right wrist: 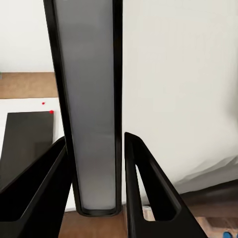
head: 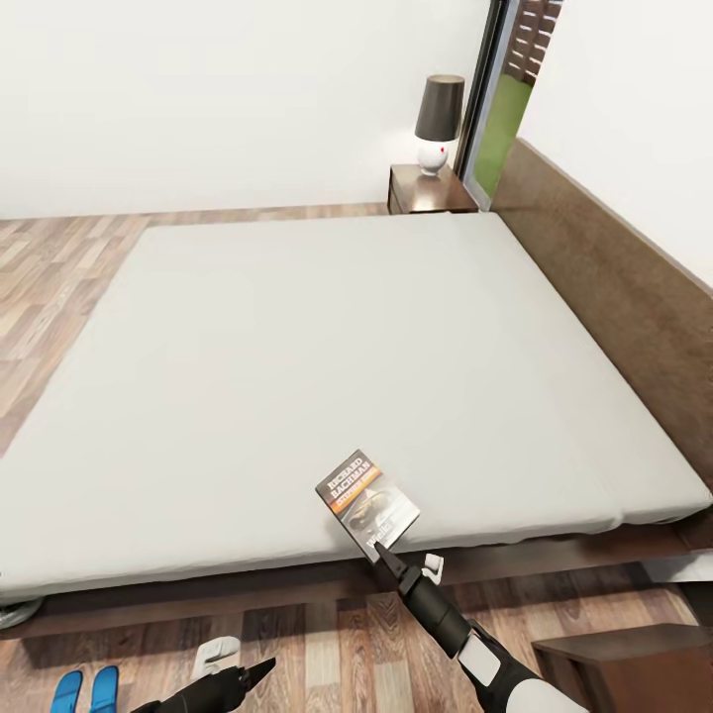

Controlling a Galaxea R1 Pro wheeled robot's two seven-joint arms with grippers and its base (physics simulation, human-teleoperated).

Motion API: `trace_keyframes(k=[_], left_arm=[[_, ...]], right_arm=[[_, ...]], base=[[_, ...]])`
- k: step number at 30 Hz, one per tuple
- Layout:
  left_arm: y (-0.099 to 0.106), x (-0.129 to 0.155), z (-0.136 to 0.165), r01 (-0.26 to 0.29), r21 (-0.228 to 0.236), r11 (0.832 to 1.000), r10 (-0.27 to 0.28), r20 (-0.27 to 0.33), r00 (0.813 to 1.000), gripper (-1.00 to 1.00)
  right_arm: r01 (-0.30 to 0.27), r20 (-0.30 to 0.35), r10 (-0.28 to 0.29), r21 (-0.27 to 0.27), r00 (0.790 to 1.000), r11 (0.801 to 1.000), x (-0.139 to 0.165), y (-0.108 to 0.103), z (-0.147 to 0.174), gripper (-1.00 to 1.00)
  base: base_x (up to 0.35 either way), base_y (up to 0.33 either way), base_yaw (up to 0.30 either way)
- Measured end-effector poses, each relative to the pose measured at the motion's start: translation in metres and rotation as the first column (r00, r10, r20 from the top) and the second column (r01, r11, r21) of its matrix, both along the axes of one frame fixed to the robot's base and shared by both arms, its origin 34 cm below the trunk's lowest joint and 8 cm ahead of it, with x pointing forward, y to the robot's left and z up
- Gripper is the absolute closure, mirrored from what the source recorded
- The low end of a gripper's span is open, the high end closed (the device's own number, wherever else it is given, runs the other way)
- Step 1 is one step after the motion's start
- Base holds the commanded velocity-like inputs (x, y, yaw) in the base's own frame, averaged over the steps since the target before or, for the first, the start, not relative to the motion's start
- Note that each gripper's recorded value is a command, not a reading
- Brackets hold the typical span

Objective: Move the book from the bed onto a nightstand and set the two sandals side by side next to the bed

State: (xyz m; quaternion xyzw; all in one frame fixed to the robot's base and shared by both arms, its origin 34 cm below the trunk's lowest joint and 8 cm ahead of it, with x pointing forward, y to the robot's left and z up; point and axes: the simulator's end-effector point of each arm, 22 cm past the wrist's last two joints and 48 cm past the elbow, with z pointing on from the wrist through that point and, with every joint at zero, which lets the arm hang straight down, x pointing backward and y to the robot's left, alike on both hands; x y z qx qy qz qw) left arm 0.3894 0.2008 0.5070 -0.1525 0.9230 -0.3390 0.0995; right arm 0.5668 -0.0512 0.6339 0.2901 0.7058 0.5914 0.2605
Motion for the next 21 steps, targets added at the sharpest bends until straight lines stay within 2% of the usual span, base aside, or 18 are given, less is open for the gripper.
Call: trace_keyframes(k=[13, 17, 18, 19, 21], left_arm=[[0.000, -0.002, 0.018, 0.000, 0.000, 1.000, 0.000, 0.000, 1.000, -1.00], [0.000, -0.002, 0.023, 0.001, 0.000, 1.000, -0.001, -0.001, 1.000, -1.00], [0.000, -0.002, 0.025, 0.001, -0.001, 1.000, -0.001, 0.000, 1.000, -1.00], [0.000, -0.003, 0.026, 0.001, -0.001, 1.000, -0.001, 0.000, 1.000, -1.00], [0.000, -0.003, 0.029, 0.002, -0.002, 1.000, -0.002, 0.000, 1.000, -1.00]], right_arm=[[-0.019, -0.003, 0.019, -0.003, 1.000, 1.000, -0.004, 0.002, 0.017, 1.00], [-0.034, -0.026, 0.034, 0.018, 0.999, 0.999, -0.006, 0.004, 0.022, 1.00], [-0.056, -0.046, 0.058, 0.043, 0.997, 0.998, -0.010, 0.009, 0.024, 1.00], [-0.101, -0.068, 0.106, 0.069, 0.992, 0.992, -0.018, 0.017, 0.027, 1.00], [-0.177, -0.087, 0.185, 0.094, 0.979, 0.980, -0.031, 0.030, 0.030, 1.00]], base=[[0.000, 0.000, 0.000], [0.000, 0.000, 0.000], [0.000, 0.000, 0.000], [0.000, 0.000, 0.000], [0.000, 0.000, 0.000]])
